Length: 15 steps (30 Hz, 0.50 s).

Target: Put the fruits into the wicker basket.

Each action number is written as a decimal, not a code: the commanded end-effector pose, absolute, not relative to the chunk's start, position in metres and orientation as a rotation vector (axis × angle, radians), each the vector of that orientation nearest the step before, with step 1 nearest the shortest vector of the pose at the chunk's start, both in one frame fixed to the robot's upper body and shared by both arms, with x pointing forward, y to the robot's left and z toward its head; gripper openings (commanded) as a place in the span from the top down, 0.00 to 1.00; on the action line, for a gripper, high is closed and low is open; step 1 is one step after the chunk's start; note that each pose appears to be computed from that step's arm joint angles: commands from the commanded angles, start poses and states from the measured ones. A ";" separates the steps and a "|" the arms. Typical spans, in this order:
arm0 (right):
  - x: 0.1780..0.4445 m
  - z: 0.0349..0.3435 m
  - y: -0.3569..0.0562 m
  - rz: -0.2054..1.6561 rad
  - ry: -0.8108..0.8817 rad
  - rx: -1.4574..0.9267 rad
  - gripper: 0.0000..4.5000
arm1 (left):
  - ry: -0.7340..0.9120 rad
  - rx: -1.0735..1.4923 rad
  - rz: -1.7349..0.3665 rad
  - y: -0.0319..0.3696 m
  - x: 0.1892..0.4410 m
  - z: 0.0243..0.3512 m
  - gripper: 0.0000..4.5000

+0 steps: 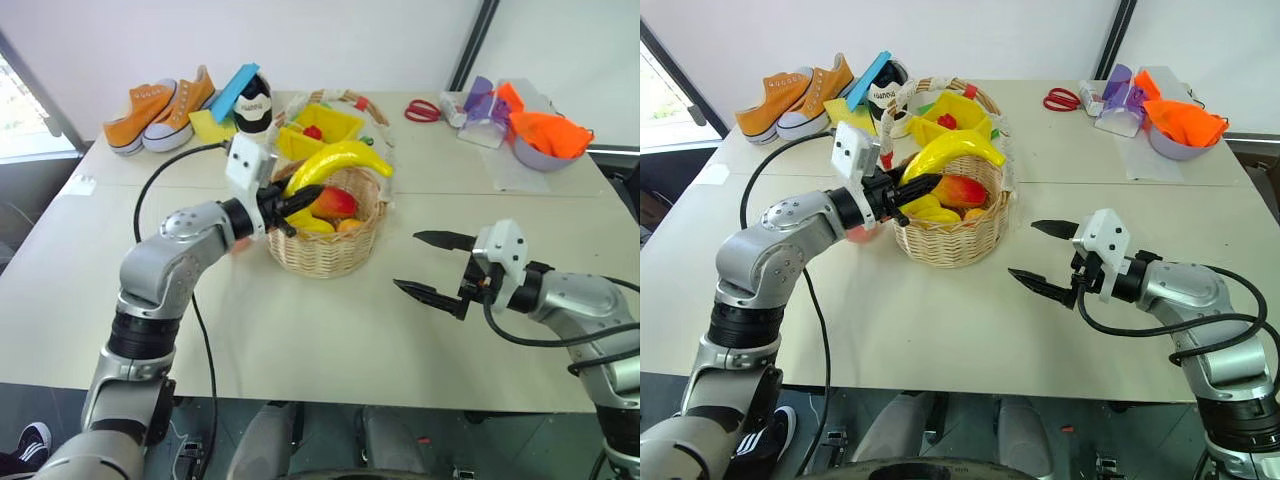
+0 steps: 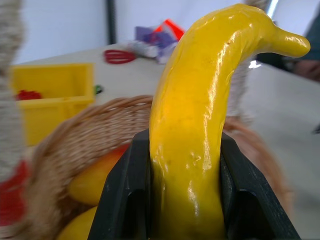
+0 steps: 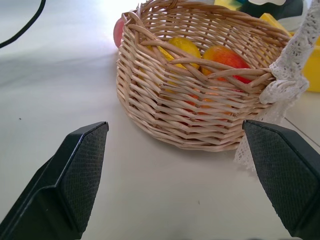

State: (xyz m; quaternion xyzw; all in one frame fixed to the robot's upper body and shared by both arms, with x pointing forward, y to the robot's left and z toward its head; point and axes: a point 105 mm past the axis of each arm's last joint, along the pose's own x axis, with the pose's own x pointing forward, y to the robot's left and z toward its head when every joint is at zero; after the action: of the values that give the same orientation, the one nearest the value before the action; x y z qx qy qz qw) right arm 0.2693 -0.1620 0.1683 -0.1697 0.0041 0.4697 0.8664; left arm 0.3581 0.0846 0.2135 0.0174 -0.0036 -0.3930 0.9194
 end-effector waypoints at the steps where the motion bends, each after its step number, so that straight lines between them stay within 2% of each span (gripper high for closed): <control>1: 0.270 0.175 -0.162 0.972 -0.035 -0.369 0.00 | -0.079 -0.017 -0.871 0.078 0.351 0.233 0.36; 2: 0.270 0.175 -0.162 0.972 -0.035 -0.368 0.00 | -0.091 -0.020 -0.876 0.075 0.349 0.234 0.28; 4: 0.270 0.174 -0.162 0.972 -0.036 -0.369 0.00 | -0.097 0.006 -0.858 0.072 0.349 0.232 0.06; 5: 0.271 0.174 -0.162 0.972 -0.035 -0.369 0.00 | -0.095 0.014 -0.871 0.070 0.346 0.230 0.02; 10: 0.271 0.172 -0.164 0.973 -0.032 -0.369 0.00 | -0.131 0.004 -0.878 0.079 0.335 0.236 0.02; 15: 0.271 0.171 -0.166 0.963 -0.037 -0.359 0.00 | -0.191 0.026 -0.918 0.109 0.305 0.241 0.02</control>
State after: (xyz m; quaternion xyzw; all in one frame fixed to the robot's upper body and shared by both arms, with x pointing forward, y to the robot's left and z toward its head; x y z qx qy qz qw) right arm 0.2725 -0.1670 0.1634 -0.1702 0.0052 0.4624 0.8702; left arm 0.3235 0.1004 0.2223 0.0028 -0.0494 -0.4265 0.9031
